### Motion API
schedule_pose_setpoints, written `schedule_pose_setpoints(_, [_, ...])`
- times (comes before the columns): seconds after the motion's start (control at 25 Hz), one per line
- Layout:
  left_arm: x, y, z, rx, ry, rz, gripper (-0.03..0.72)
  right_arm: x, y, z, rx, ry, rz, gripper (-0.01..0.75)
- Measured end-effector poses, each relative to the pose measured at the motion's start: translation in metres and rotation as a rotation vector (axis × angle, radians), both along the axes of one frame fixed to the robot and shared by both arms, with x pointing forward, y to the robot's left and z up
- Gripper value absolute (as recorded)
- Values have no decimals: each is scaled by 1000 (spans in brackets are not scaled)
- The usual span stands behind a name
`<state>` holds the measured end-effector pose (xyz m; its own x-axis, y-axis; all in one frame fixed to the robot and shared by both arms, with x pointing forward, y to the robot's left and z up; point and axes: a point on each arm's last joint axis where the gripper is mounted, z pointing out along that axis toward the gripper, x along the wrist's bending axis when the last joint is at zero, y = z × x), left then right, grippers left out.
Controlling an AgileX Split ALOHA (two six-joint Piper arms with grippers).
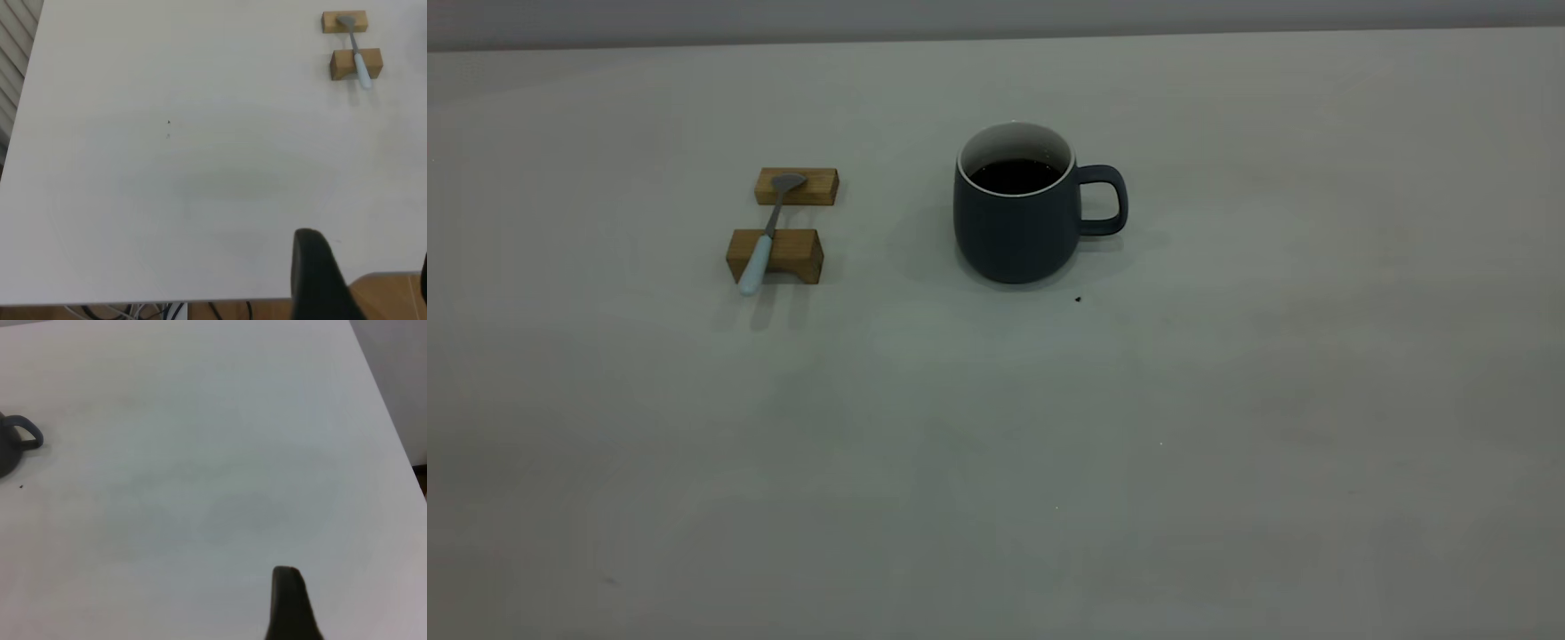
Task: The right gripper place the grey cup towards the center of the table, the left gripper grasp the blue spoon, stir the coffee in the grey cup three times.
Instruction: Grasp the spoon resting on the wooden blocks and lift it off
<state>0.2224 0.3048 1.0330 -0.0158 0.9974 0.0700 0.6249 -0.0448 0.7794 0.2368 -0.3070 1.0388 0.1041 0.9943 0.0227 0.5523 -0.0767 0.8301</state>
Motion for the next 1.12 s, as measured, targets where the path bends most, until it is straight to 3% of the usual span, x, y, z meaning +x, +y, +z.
schedule_pose_setpoints(0.92, [0,0,0,0,1,0,446,0,0,0,0,0,0,541])
schedule_pose_setpoints(1.12, [21,0,13,-9,40,5,449,0,0,0,0,0,0,541])
